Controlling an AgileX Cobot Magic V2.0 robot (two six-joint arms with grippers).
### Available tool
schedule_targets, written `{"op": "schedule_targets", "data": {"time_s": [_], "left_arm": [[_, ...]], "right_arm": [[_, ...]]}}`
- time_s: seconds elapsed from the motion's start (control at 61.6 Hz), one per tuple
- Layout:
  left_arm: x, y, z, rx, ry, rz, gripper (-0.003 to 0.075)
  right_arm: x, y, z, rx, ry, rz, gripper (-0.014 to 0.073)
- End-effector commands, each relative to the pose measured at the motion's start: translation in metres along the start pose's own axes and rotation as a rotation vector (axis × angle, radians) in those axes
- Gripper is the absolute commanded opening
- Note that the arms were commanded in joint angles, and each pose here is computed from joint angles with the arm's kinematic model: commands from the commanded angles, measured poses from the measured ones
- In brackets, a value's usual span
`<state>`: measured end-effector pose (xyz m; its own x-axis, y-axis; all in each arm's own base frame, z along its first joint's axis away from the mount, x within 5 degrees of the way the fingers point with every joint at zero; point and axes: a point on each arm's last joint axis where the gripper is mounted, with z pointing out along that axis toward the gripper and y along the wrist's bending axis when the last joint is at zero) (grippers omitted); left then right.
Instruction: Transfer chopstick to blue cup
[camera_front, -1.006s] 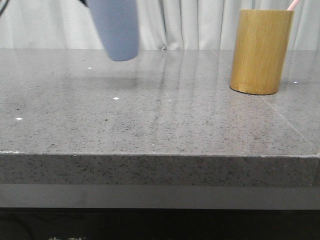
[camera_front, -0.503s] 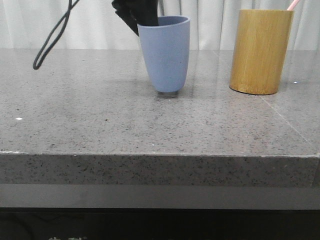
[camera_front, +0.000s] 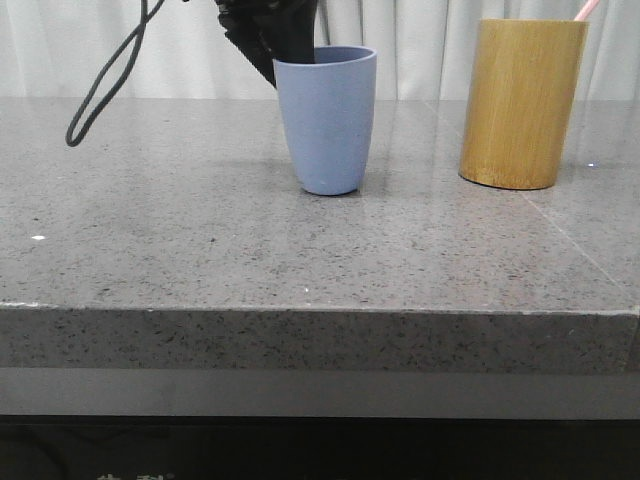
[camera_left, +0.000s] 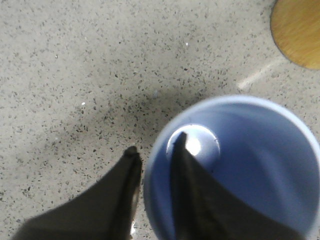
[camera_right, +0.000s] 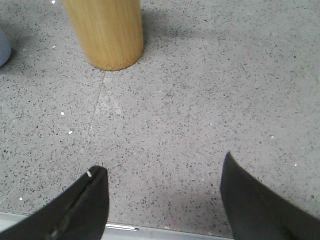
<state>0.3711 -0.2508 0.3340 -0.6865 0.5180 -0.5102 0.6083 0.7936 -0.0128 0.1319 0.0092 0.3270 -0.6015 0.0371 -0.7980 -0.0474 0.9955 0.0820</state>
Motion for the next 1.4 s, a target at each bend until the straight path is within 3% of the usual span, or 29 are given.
{"op": "schedule_targets", "data": {"time_s": [0.0, 0.065, 0.308, 0.471, 0.812, 1.152, 1.38], "left_arm": [[-0.013, -0.005, -0.04, 0.004, -0.144, 0.005, 0.0315], [-0.014, -0.005, -0.043, 0.003, -0.156, 0.006, 0.0349], [-0.02, -0.005, -0.067, 0.0, -0.181, 0.0, 0.0349], [-0.023, -0.006, -0.093, 0.0, -0.213, -0.02, 0.0349], [-0.007, -0.008, -0.153, -0.007, -0.336, -0.038, 0.0349], [0.056, -0.008, -0.18, -0.056, -0.404, -0.03, 0.0349], [0.126, 0.0, -0.196, -0.094, -0.431, -0.081, 0.0349]], "right_arm": [[-0.015, 0.001, -0.006, -0.001, -0.099, -0.003, 0.0499], [-0.015, 0.0, -0.006, -0.001, -0.104, -0.003, 0.0499], [-0.019, -0.001, 0.004, 0.008, -0.075, -0.004, 0.0499], [-0.038, -0.001, 0.011, 0.008, -0.041, 0.008, 0.0499], [-0.093, -0.025, 0.017, 0.022, -0.092, 0.2, 0.0499], [-0.142, -0.019, 0.041, -0.333, -0.108, 0.227, 0.0499], [-0.17, -0.031, 0.077, -0.361, -0.095, 0.264, 0.0499]]}}
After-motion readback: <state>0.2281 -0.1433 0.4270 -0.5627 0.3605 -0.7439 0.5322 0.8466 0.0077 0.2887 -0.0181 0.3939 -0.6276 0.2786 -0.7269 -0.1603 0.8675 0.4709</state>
